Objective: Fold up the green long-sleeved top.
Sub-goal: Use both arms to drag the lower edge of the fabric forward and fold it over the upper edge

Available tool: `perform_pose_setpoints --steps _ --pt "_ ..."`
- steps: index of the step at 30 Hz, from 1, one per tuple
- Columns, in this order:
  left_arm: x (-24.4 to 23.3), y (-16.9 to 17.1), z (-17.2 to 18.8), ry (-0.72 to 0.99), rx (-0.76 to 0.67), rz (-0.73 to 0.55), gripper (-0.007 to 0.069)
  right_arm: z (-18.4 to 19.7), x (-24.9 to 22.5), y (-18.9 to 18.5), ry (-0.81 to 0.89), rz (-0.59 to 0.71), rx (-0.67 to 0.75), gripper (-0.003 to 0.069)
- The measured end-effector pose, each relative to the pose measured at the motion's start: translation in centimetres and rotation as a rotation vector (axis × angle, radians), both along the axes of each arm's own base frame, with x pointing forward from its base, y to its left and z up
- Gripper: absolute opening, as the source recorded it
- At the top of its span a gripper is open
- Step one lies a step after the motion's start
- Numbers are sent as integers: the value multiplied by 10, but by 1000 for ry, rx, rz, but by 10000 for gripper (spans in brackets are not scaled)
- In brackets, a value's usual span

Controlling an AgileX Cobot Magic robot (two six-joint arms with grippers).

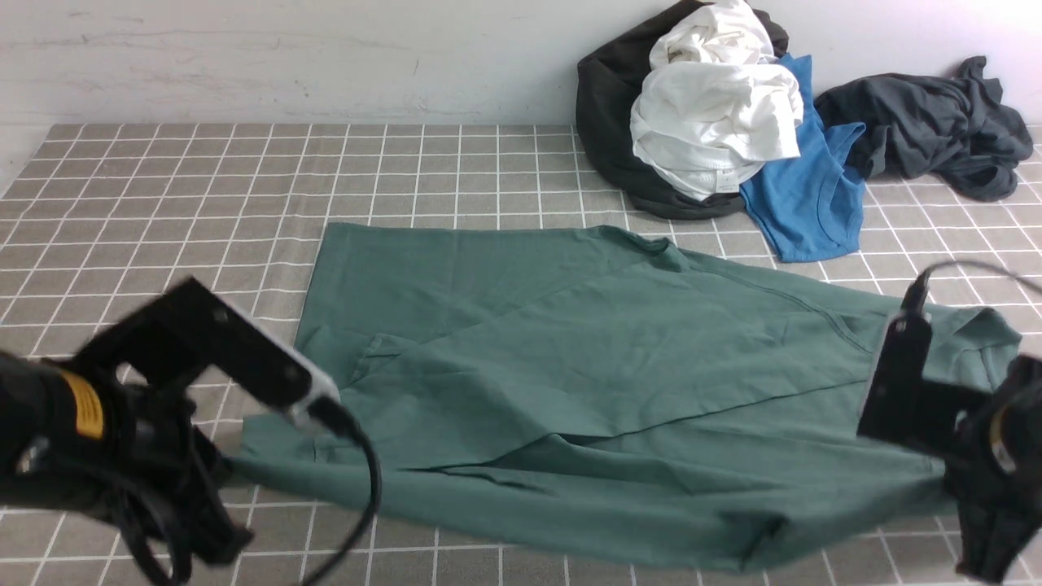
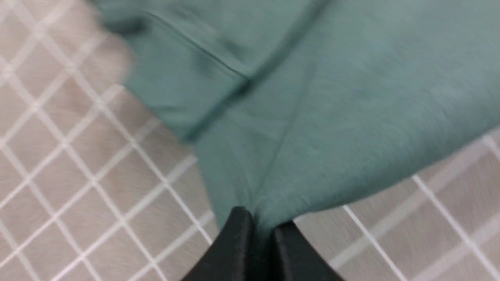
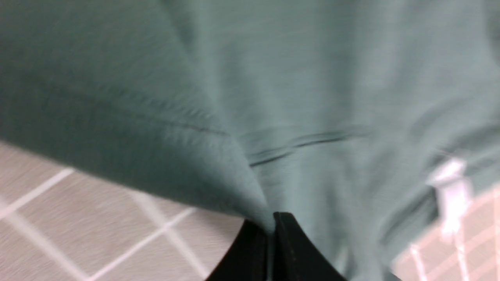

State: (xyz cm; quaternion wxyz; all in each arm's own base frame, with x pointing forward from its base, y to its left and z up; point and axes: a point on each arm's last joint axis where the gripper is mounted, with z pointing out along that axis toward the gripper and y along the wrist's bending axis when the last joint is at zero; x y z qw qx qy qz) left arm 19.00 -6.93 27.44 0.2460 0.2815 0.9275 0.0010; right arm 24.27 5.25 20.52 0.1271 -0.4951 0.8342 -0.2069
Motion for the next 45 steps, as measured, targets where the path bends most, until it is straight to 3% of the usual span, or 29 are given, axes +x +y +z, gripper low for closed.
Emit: perform_pose_setpoints --steps 4,6,10,14,18,21,26,28,31,35,39,45 --pt "63 11 20 -74 -69 157 24 38 48 2 -140 -100 99 -1" --pt "84 13 26 -117 -86 182 24 43 64 2 -170 -113 119 -1" --pt "179 16 19 -212 -114 240 24 47 131 0 -262 -152 173 -1" --pt "236 15 -1 -217 -113 256 24 31 166 2 -257 -177 191 -1" --pt "296 9 -45 -179 -113 275 30 -2 198 9 -213 -224 234 3" --pt "334 5 -72 -134 -104 282 103 -26 218 14 -193 -331 296 69" --pt "348 4 -78 -17 -67 291 285 -12 225 13 -215 -488 350 191" --pt "346 4 -62 2 -61 293 360 5 226 14 -223 -529 373 234" --pt "339 4 -27 -16 -75 292 392 27 218 19 -179 -541 454 238" --pt "321 -1 17 -13 -159 254 330 26 208 40 4 -401 598 137" --pt "306 -16 51 -49 -250 199 232 -6 214 60 135 -290 732 13" --pt "275 -58 94 -113 -263 85 158 -59 235 66 81 -217 763 -13"
